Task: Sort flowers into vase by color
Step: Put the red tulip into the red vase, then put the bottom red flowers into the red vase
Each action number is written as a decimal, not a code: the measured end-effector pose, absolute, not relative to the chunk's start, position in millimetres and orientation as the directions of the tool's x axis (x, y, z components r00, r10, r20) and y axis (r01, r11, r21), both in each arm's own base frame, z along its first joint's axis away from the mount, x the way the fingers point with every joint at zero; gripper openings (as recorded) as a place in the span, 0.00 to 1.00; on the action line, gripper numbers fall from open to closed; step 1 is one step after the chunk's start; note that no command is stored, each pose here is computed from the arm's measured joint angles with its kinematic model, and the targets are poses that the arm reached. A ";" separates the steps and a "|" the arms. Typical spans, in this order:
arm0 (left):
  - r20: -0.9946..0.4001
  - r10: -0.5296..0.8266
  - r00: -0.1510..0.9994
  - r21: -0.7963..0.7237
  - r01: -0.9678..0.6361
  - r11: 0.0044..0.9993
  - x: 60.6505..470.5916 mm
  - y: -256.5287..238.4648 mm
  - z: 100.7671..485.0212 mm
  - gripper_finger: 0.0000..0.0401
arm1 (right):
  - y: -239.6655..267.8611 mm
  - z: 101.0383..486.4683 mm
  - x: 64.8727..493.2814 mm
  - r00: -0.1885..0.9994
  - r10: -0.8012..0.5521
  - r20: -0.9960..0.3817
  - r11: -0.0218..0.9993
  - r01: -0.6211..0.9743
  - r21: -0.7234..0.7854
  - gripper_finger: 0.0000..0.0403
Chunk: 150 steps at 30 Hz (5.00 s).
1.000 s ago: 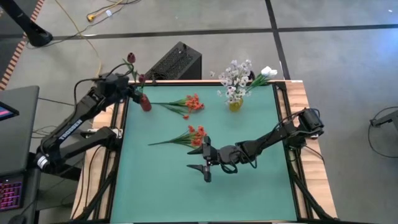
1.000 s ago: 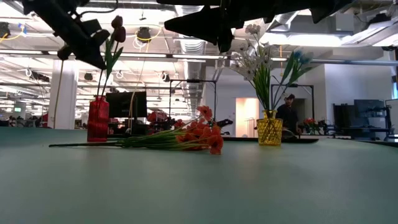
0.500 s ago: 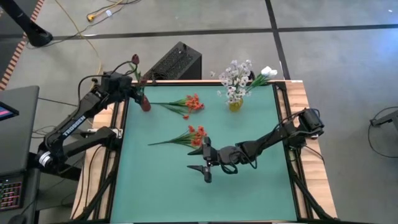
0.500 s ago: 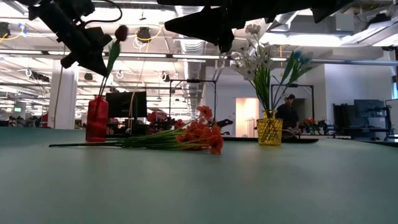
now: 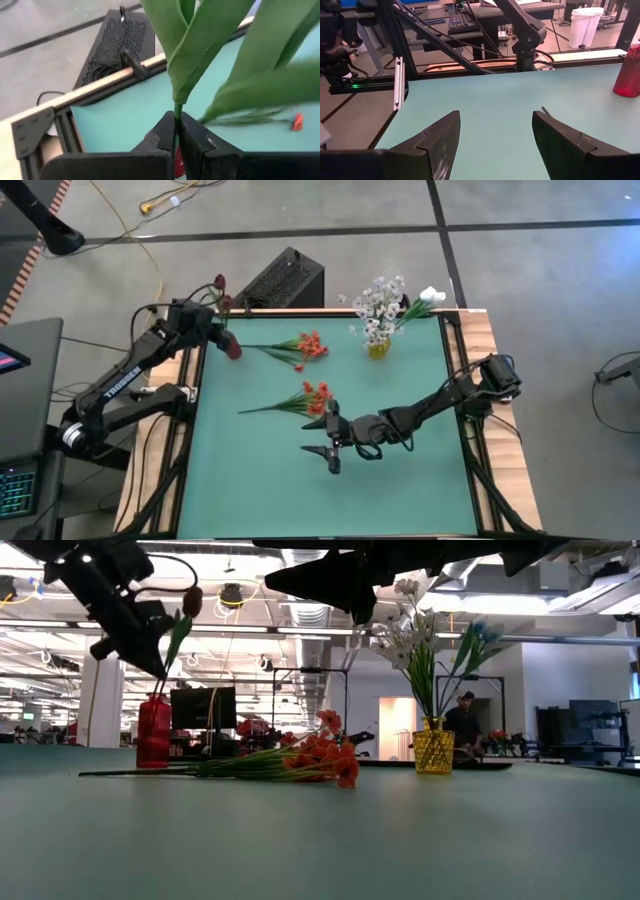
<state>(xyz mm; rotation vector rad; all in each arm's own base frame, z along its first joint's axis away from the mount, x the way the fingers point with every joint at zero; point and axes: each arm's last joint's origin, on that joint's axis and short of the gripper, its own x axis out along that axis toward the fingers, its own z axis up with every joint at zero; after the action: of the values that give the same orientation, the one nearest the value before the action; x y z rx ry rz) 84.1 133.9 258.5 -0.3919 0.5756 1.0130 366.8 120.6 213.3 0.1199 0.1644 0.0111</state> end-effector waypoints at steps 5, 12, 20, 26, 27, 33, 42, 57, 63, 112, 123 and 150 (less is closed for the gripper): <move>-0.610 0.680 0.407 -0.046 -0.874 0.483 84.1 133.8 254.0 0.00 | 120.6 213.3 366.8 0.986 0.021 -0.163 0.993 -0.001 0.120 0.68; -0.616 0.679 0.400 -0.036 -0.875 0.482 83.7 133.5 253.4 0.02 | 120.6 213.3 366.8 0.986 0.021 -0.163 0.993 -0.001 0.120 0.68; -0.673 0.643 0.367 -0.005 -0.871 0.492 80.9 129.6 247.9 0.25 | 120.4 213.6 366.8 0.987 0.021 -0.162 0.993 -0.001 0.120 0.68; -0.721 0.606 0.335 0.041 -0.853 0.521 77.2 124.1 259.2 0.41 | 119.7 213.5 367.1 0.987 0.019 -0.161 0.993 0.001 0.121 0.68; -0.726 0.604 0.329 0.053 -0.849 0.526 76.4 123.0 263.3 0.43 | 119.4 213.6 367.2 0.987 0.018 -0.160 0.993 0.002 0.121 0.68; -0.755 0.561 0.340 0.059 -0.817 0.574 70.7 111.9 296.2 0.50 | 117.1 213.8 367.9 0.987 0.012 -0.159 0.993 0.008 0.121 0.68; -0.877 0.142 0.458 -0.219 -0.646 0.732 69.0 70.1 299.7 0.51 | 117.1 213.8 367.9 0.987 0.012 -0.159 0.993 0.007 0.118 0.68; -0.706 -0.125 0.697 -0.437 -0.290 0.852 96.7 22.8 272.6 0.51 | 117.2 213.1 367.7 0.986 0.012 -0.166 0.993 0.008 0.119 0.68; -0.698 -0.145 0.702 -0.365 -0.174 0.915 123.7 7.8 252.2 0.51 | 116.2 213.0 368.0 0.986 0.009 -0.167 0.993 0.011 0.118 0.68; -0.811 0.039 0.584 0.013 -0.048 0.999 250.6 11.3 122.0 0.06 | 109.6 202.2 367.3 0.961 -0.015 -0.277 0.992 0.048 0.113 0.68; -0.633 0.059 0.772 0.036 -0.047 0.998 238.5 11.0 182.2 0.01 | 110.0 201.7 367.1 0.960 -0.014 -0.281 0.989 0.054 0.134 0.68; 0.402 0.554 0.729 0.080 -0.631 0.772 90.9 24.8 324.1 0.00 | 109.5 201.5 367.2 0.959 -0.015 -0.283 0.990 0.055 0.133 0.68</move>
<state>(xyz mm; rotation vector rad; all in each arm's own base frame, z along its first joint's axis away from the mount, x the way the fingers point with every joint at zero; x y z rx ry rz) 90.9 24.8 324.1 0.2178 -0.3715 0.6580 367.2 109.5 201.5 0.1408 0.2854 -0.0357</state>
